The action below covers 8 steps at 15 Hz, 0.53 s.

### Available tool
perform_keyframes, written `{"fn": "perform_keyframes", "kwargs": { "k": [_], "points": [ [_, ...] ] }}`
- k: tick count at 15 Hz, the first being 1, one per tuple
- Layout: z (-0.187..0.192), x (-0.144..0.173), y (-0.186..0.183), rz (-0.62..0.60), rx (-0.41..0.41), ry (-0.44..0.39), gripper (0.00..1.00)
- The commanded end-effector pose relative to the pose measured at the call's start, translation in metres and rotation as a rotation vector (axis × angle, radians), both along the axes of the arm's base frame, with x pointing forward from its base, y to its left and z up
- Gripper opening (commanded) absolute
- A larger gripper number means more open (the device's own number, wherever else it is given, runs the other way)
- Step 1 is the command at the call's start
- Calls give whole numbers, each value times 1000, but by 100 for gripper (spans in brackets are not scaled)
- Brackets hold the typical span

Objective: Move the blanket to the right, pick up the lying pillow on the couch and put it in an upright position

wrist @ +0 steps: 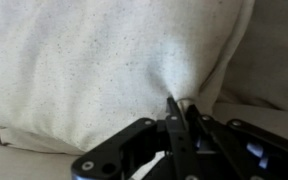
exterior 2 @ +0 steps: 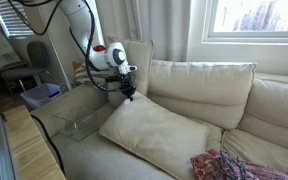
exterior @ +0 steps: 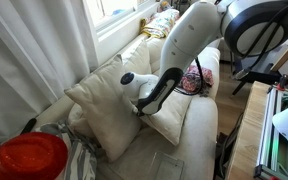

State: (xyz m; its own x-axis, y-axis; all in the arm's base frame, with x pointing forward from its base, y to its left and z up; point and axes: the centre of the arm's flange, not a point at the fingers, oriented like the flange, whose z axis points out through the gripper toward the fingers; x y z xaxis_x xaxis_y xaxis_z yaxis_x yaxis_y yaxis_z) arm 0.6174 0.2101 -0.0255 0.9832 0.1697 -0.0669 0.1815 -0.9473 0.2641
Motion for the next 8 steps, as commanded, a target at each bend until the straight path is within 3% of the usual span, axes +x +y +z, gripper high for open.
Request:
{"fn": "perform_keyframes", "kwargs": {
  "k": [1,8],
  "points": [
    [60,-31,-53,-126,1,-73,3],
    [137,-43,-108,-354,-19,-212,3]
  ]
}}
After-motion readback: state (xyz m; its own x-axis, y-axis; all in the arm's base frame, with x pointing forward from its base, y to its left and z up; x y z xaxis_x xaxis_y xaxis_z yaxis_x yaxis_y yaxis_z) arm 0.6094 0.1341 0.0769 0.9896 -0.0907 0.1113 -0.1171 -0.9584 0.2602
